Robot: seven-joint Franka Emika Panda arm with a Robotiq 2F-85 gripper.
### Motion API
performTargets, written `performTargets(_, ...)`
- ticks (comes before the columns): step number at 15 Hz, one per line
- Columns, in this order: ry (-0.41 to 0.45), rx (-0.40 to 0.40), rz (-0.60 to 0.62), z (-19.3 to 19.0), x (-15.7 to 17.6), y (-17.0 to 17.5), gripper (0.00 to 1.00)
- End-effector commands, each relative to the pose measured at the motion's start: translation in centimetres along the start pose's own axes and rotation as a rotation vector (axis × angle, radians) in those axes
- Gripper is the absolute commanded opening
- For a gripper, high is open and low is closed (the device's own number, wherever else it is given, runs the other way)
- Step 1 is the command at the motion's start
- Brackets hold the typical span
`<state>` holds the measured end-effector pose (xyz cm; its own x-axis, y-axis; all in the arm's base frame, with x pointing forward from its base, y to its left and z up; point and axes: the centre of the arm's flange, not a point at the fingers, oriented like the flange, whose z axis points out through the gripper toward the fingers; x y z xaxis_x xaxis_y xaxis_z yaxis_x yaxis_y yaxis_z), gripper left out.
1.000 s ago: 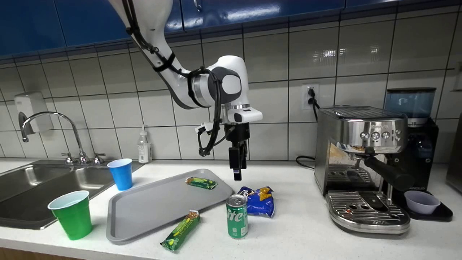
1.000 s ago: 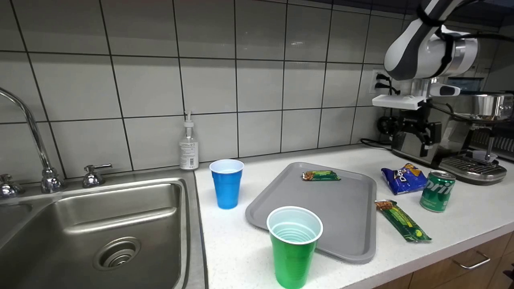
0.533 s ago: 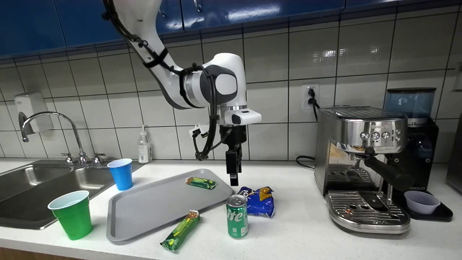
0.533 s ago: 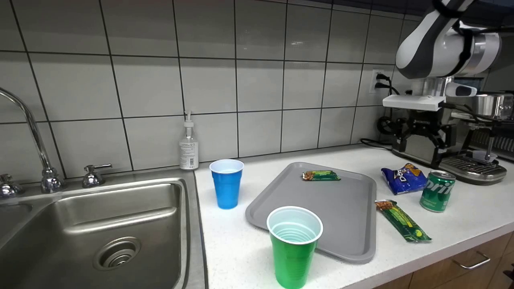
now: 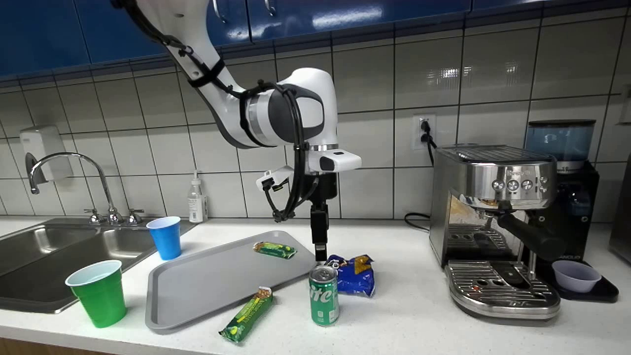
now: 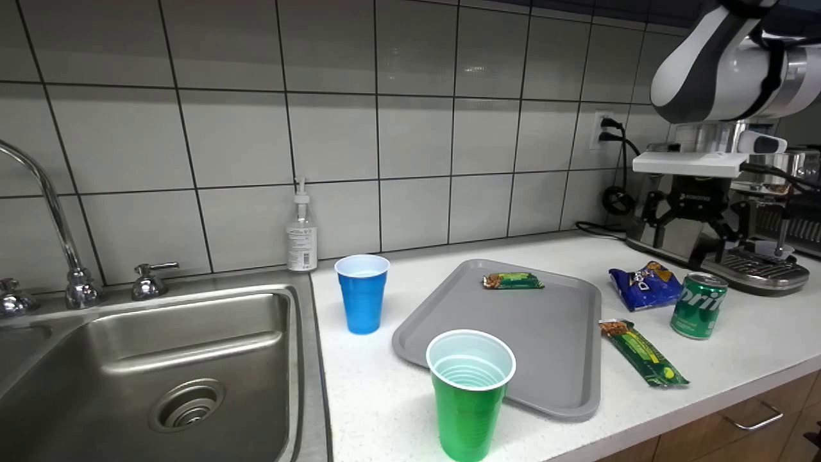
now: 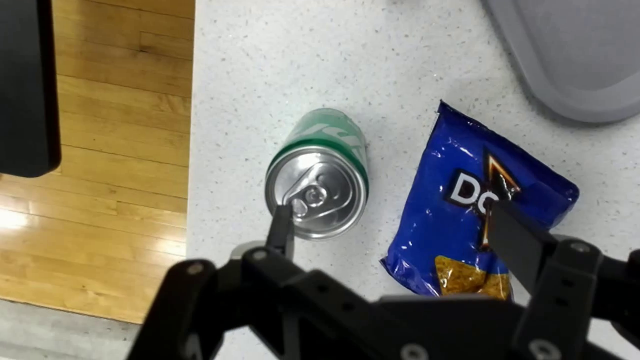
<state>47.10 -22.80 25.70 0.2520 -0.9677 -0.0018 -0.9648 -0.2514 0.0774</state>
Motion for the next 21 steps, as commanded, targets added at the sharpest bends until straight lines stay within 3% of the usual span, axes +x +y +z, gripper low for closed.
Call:
performTargets(1, 0.014, -0.008, -0.048, -0.2, -0.3, 2.0, 1.00)
performTargets(21, 0.045, -0.064, -0.058, 4.6, -1.9, 2.1, 1.00)
